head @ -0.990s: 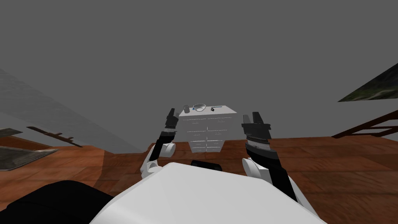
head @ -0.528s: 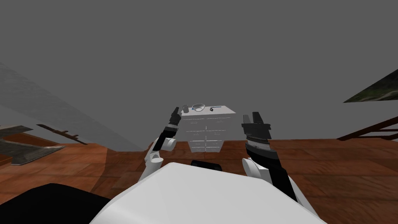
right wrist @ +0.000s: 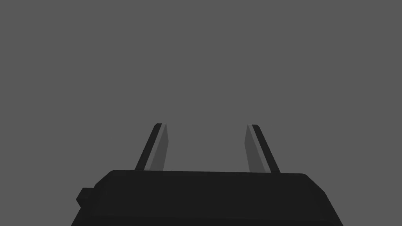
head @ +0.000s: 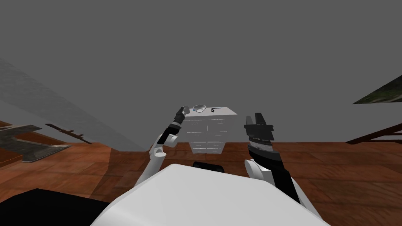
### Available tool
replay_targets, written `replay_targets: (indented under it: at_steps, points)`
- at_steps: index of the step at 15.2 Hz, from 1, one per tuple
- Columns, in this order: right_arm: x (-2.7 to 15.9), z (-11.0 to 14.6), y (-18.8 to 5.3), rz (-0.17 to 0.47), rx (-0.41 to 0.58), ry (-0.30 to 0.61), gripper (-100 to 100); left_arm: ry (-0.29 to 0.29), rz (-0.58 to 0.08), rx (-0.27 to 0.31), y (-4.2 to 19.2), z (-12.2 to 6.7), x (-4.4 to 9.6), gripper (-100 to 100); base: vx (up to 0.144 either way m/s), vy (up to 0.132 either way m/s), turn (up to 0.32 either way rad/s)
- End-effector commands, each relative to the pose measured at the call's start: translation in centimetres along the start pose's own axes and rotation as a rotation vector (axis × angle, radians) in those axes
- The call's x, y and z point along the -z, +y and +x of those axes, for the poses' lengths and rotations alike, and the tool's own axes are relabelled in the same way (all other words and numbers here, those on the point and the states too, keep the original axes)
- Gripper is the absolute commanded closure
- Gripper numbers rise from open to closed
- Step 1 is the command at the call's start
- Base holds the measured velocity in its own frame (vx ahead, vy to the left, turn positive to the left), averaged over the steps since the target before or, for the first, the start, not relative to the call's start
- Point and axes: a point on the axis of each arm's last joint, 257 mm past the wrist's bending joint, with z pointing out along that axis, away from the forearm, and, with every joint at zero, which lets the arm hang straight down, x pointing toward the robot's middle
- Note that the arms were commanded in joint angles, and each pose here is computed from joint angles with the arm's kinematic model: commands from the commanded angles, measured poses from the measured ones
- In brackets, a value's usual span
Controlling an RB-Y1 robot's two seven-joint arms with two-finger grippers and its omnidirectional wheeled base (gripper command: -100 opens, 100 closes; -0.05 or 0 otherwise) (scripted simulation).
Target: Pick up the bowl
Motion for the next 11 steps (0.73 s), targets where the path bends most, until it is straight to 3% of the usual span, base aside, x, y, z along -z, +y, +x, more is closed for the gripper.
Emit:
replay_targets:
  at_steps: [1, 2, 3, 5, 6, 9, 10, 11]
  points:
    - [0.0, 0.0, 0.0, 0.0, 0.0, 0.0, 0, 0.018, -0.035, 0.006, 0.9, 0.3, -0.9, -100, 0.006, -0.055, 0.039]
    - [0.0, 0.0, 0.0, 0.0, 0.0, 0.0, 0, 0.018, -0.037, 0.006, 1.0, 0.3, -0.9, -100, 0.006, -0.038, 0.021]
    - [0.0, 0.0, 0.0, 0.0, 0.0, 0.0, 0, 0.037, -0.053, 0.012, 1.3, 0.4, -2.0, -100, 0.008, -0.047, 0.036]
    - [0.0, 0.0, 0.0, 0.0, 0.0, 0.0, 0, 0.04, -0.076, 0.012, 1.9, 0.5, -2.0, -100, 0.005, -0.046, 0.03]
    - [0.0, 0.0, 0.0, 0.0, 0.0, 0.0, 0, 0.057, -0.092, 0.019, 2.3, 0.6, -3.0, -100, 0.003, -0.049, 0.041]
    - [0.0, 0.0, 0.0, 0.0, 0.0, 0.0, 0, 0.06, -0.117, 0.018, 2.8, 0.7, -3.2, -100, 0.003, -0.04, 0.019]
    - [0.0, 0.0, 0.0, 0.0, 0.0, 0.0, 0, 0.077, -0.135, 0.024, 3.0, 0.7, -4.3, -100, 0.003, -0.034, 0.041]
    - [0.0, 0.0, 0.0, 0.0, 0.0, 0.0, 0, 0.078, -0.15, 0.023, 3.3, 0.8, -4.3, -100, 0.003, -0.044, 0.047]
